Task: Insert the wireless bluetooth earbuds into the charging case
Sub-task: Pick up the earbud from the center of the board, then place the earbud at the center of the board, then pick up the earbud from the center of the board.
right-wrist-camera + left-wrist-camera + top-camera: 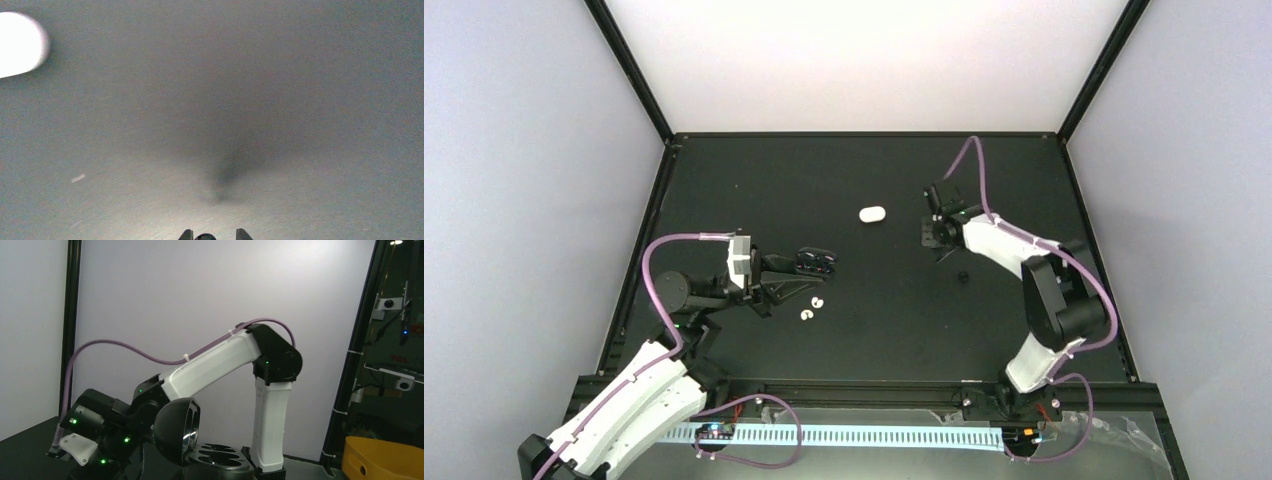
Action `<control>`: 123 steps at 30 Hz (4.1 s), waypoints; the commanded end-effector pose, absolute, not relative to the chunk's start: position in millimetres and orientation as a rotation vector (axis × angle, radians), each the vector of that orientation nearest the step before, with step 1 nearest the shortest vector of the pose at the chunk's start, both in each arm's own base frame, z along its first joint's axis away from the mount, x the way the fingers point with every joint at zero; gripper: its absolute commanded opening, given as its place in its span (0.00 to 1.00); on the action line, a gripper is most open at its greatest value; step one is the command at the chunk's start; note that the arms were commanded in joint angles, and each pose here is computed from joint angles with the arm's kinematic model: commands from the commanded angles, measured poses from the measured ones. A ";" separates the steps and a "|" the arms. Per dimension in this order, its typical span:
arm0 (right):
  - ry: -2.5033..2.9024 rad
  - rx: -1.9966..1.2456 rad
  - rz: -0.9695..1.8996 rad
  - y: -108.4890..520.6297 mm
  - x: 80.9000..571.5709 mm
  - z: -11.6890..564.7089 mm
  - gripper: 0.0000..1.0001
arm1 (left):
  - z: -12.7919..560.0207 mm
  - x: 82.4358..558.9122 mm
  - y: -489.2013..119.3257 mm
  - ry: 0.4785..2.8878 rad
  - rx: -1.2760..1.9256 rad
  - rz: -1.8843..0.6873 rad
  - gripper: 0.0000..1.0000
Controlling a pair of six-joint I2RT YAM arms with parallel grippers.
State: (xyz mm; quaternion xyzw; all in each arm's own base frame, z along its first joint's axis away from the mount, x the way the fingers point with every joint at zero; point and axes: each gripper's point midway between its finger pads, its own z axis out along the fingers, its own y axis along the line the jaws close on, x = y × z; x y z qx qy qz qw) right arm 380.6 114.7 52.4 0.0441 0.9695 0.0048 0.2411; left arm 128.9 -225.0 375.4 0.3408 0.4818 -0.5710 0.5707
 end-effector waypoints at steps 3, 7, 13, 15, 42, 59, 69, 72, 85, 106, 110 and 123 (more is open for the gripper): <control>2.489 -0.460 0.046 196.5 343.0 96.2 0.18 | 397.3 111.4 -219.9 1.053 0.845 -1.303 0.02; 2.390 -0.832 -0.030 238.6 301.2 101.5 0.18 | 404.6 100.6 -216.8 1.026 0.864 -1.281 0.01; 2.332 -1.158 -0.202 249.7 253.3 86.2 0.18 | 407.1 88.4 -208.4 0.988 0.855 -1.273 0.02; 2.330 -1.225 -0.224 247.5 241.4 77.9 0.18 | 409.1 85.3 -207.4 0.977 0.860 -1.272 0.02; 2.441 -1.205 -0.135 255.0 215.8 60.1 0.53 | 401.1 83.2 -215.9 0.998 0.897 -1.277 0.02; 2.596 0.140 0.595 218.0 195.3 68.5 0.34 | 385.1 96.1 -223.4 1.097 0.900 -1.259 0.01; 2.682 0.157 0.367 199.3 201.9 31.9 0.07 | 380.7 98.8 -225.1 1.113 0.903 -1.253 0.02; 2.690 0.142 0.345 201.2 204.5 26.8 0.06 | 379.6 99.8 -226.0 1.118 0.904 -1.253 0.02; 2.675 0.098 0.343 209.2 235.9 28.8 0.05 | 376.6 102.8 -227.6 1.131 0.903 -1.247 0.02; 2.644 -0.356 0.350 223.9 232.2 53.6 0.32 | 374.7 104.7 -228.6 1.138 0.905 -1.240 0.02; 2.648 -0.383 0.299 221.4 235.3 49.5 0.33 | 374.2 105.7 -228.8 1.142 0.904 -1.237 0.02; 2.677 -0.479 0.321 234.8 233.7 39.4 0.32 | 373.0 106.5 -229.0 1.147 0.904 -1.231 0.02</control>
